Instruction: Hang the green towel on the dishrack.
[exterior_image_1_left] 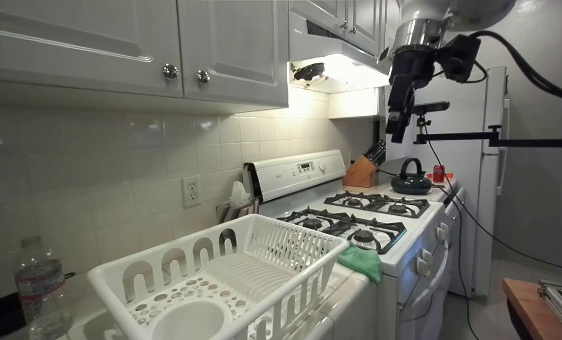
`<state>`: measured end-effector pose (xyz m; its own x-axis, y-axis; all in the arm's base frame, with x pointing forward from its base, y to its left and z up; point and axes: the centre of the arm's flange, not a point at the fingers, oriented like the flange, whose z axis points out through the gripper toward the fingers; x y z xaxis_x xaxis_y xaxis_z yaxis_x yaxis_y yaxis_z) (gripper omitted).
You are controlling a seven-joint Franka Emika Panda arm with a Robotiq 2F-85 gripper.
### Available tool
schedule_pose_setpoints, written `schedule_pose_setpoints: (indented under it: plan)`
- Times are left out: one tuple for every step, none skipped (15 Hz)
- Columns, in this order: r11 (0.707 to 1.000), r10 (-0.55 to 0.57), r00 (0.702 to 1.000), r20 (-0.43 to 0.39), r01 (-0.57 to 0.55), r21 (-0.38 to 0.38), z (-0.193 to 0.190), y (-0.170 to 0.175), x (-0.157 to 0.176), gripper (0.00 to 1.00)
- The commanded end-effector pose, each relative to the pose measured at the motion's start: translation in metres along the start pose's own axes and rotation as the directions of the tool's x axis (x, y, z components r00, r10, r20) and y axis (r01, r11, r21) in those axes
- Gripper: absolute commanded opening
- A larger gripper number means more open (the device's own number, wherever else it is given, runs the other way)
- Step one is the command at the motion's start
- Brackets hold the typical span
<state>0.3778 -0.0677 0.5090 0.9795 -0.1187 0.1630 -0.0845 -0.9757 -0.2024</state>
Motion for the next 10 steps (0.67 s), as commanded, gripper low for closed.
schedule_pose_setpoints:
  plan:
    - [0.991, 0.111, 0.992, -0.056, -0.115, -0.072, 0.049, 0.012, 0.021, 1.00]
    - [0.989, 0.119, 0.991, -0.064, -0.124, -0.080, 0.061, 0.017, 0.025, 1.00]
    - [0.988, 0.121, 0.990, -0.070, -0.127, -0.089, 0.073, 0.020, 0.027, 1.00]
    - [0.988, 0.117, 0.990, -0.078, -0.124, -0.097, 0.083, 0.023, 0.029, 1.00]
    - [0.987, 0.112, 0.991, -0.076, -0.119, -0.104, 0.094, 0.025, 0.029, 1.00]
    - [0.988, 0.108, 0.991, -0.073, -0.115, -0.107, 0.103, 0.028, 0.030, 1.00]
    - [0.987, 0.105, 0.992, -0.065, -0.112, -0.112, 0.111, 0.031, 0.029, 1.00]
    - [0.988, 0.099, 0.994, -0.052, -0.104, -0.116, 0.119, 0.034, 0.028, 1.00]
    - [0.987, 0.092, 0.995, -0.044, -0.097, -0.125, 0.126, 0.036, 0.025, 1.00]
    - [0.987, 0.087, 0.996, -0.025, -0.089, -0.136, 0.134, 0.040, 0.022, 1.00]
